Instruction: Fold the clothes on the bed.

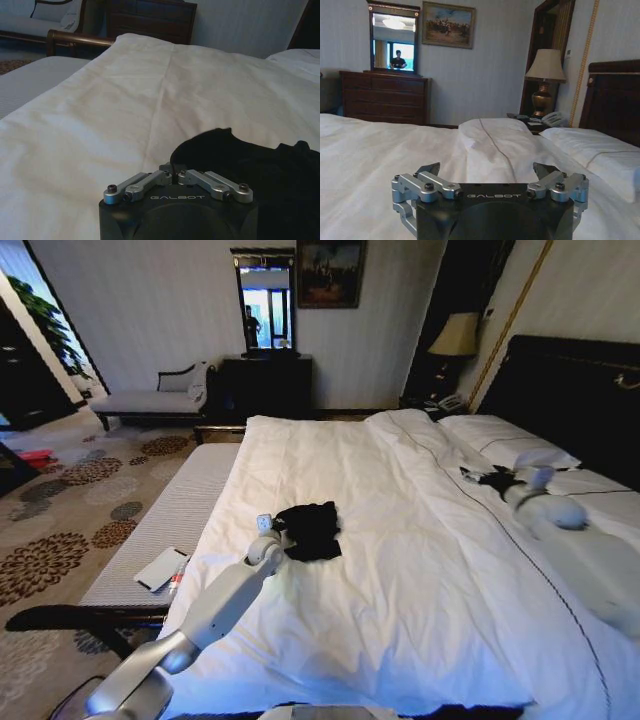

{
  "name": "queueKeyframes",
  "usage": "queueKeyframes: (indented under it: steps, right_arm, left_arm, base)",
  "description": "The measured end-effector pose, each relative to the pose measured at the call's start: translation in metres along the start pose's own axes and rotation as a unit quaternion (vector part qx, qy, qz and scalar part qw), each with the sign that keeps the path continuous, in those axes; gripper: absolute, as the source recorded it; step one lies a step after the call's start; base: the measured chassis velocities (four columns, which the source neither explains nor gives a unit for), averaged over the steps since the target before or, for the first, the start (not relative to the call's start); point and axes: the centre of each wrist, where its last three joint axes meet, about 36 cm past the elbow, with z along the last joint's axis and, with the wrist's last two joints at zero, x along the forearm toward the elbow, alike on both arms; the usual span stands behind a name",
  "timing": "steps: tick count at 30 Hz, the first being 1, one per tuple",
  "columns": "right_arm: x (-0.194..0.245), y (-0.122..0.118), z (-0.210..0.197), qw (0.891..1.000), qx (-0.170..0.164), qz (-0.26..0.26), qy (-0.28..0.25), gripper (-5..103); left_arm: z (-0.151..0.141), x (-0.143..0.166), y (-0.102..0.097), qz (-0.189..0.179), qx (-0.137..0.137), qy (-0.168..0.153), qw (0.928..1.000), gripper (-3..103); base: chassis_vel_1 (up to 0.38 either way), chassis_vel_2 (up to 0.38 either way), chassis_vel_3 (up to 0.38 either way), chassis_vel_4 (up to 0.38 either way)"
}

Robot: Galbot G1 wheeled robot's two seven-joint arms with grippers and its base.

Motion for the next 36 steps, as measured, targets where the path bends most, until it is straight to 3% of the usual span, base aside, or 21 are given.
queueKeyframes:
  steps: [6,10,14,19,26,30,35,36]
  right_arm:
    - [-0.01,0.017,0.0,1.0,0.006,-0.013,-0.002,100]
    - [-0.031,0.034,0.005,0.999,0.043,-0.026,-0.006,100]
    - [-0.051,0.048,0.008,0.998,0.048,-0.033,-0.007,100]
    - [-0.067,0.075,0.012,0.996,0.064,-0.065,-0.014,100]
    - [-0.074,0.093,0.021,0.99,0.092,-0.108,-0.027,100]
    - [-0.074,0.108,0.018,0.987,0.06,-0.147,-0.033,100]
    - [-0.068,0.147,0.005,0.978,-0.02,-0.205,-0.014,100]
    - [-0.068,0.147,0.005,0.978,-0.02,-0.205,-0.014,100]
  left_arm:
    - [0.0,0.002,-0.003,0.001,-0.001,0.0,1.0,0]
    - [0.005,0.003,0.001,-0.002,-0.002,0.004,1.0,0]
    - [0.006,0.003,0.004,-0.006,-0.003,0.005,1.0,0]
    - [0.006,0.004,0.009,-0.01,-0.005,0.005,0.9999,0]
    - [0.005,0.004,0.011,-0.01,-0.005,0.006,0.9999,0]
    - [0.005,0.006,0.014,-0.011,-0.006,0.005,0.9999,0]
    - [0.008,0.009,0.023,-0.015,-0.008,0.007,0.9998,0]
    - [0.008,0.009,0.023,-0.015,-0.008,0.007,0.9998,0]
  base:
    - [0.0,0.0,0.0,0.0]
    - [0.0,0.0,0.0,0.0]
    - [0.0,0.0,0.0,0.0]
    - [0.0,0.0,0.0,0.0]
    - [0.0,0.0,0.0,0.0]
    - [0.0,0.0,0.0,0.0]
    - [0.0,0.0,0.0,0.0]
    - [0.0,0.0,0.0,0.0]
